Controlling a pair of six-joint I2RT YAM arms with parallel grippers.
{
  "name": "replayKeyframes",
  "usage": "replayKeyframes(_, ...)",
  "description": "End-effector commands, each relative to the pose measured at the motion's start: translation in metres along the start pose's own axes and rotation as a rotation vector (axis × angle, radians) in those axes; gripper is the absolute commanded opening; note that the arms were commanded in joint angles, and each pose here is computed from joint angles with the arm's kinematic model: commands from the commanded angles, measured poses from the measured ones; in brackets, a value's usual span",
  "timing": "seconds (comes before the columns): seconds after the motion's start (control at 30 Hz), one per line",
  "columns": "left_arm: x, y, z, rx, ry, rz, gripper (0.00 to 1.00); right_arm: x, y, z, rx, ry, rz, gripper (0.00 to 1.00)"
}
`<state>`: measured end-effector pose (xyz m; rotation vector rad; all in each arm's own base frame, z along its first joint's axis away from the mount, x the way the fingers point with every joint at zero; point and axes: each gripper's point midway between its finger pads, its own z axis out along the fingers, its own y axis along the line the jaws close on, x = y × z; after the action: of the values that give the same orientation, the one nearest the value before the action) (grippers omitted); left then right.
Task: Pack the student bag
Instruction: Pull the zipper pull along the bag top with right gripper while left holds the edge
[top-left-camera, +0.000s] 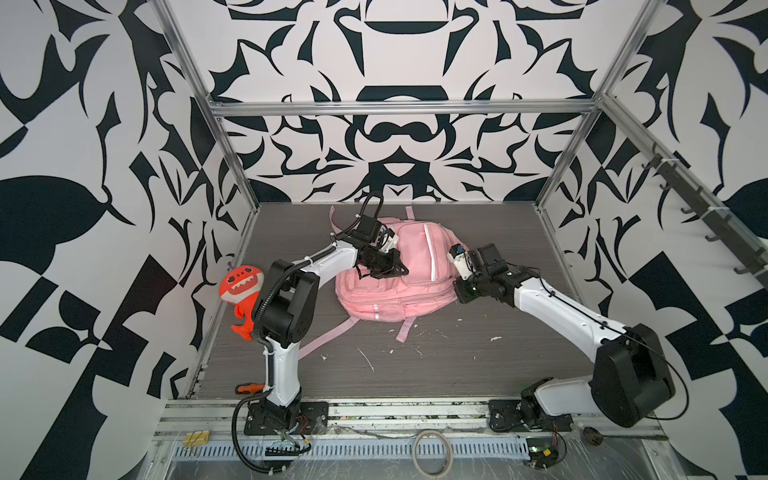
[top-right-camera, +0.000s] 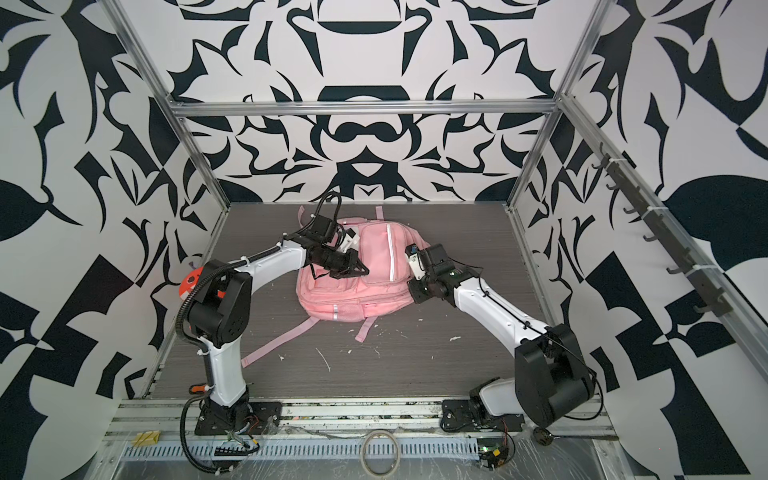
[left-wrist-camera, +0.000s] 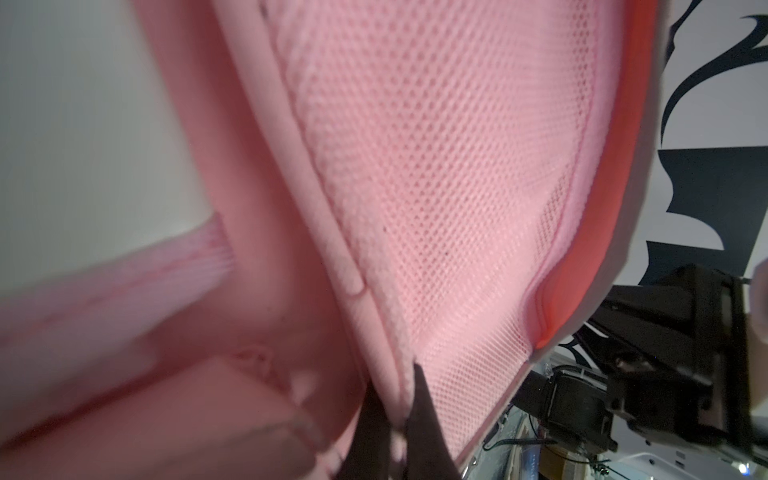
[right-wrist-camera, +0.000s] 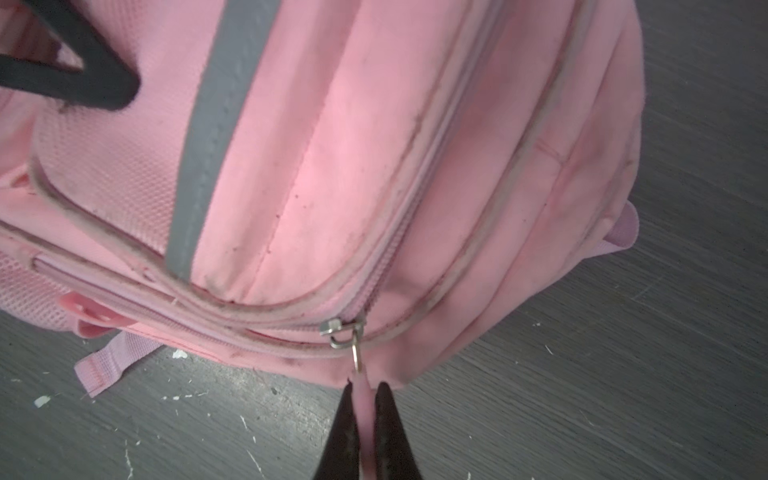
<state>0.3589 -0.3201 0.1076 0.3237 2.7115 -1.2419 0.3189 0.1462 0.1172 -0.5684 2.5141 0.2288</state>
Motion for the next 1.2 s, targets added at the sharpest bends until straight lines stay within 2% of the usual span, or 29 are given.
replayKeyframes(0.0, 0.021, 0.044, -0.009, -0.16, 0.053, -0.014, 0.0, -0.005, -0.059, -0.027, 0.229, 0.012, 0.086, 0.0)
replayKeyframes(0.13, 0.028, 0.037, -0.006, -0.166, 0.084, 0.067, 0.0, -0.028, -0.074, -0.031, 0.259, -0.029, 0.055, 0.0)
replayKeyframes(0.3, 0.049, -0.003, 0.007, -0.093, 0.189, 0.249, 0.0, -0.073, -0.047, -0.033, 0.165, -0.084, -0.224, 0.0)
replayKeyframes(0.37, 0.058, -0.009, 0.011, -0.09, 0.228, 0.291, 0.0, -0.087, -0.048, -0.035, 0.172, -0.105, -0.263, 0.0)
replayKeyframes(0.57, 0.053, -0.032, 0.003, -0.031, 0.199, 0.268, 0.0, -0.099, -0.055, -0.034, 0.17, -0.1, -0.29, 0.0)
replayKeyframes(0.6, 0.048, -0.037, -0.002, -0.039, 0.176, 0.258, 0.02, -0.098, -0.05, -0.034, 0.151, -0.101, -0.277, 0.0)
replayKeyframes(0.67, 0.036, -0.049, -0.016, -0.058, 0.116, 0.243, 0.42, -0.094, -0.042, -0.036, 0.136, -0.113, -0.245, 0.0)
replayKeyframes(0.7, 0.032, -0.056, -0.024, -0.068, 0.085, 0.236, 0.57, -0.092, -0.036, -0.037, 0.127, -0.122, -0.229, 0.0)
replayKeyframes(0.77, 0.03, -0.063, -0.04, -0.094, 0.042, 0.219, 0.73, -0.084, -0.021, -0.039, 0.11, -0.134, -0.214, 0.0)
replayKeyframes(0.83, 0.031, -0.07, -0.051, -0.095, 0.012, 0.203, 0.76, -0.074, -0.004, -0.04, 0.092, -0.133, -0.213, 0.0)
replayKeyframes(0.93, 0.037, -0.085, -0.055, -0.035, 0.017, 0.156, 0.74, -0.06, 0.023, -0.045, 0.05, -0.14, -0.189, 0.0)
replayKeyframes(1.03, 0.039, -0.092, -0.046, 0.049, 0.034, 0.116, 0.71, -0.049, 0.052, -0.05, 0.004, -0.156, -0.156, 0.0)
replayKeyframes(1.17, 0.036, -0.089, -0.025, 0.094, 0.081, 0.073, 0.67, -0.039, 0.08, -0.055, -0.047, -0.183, -0.093, 0.0)
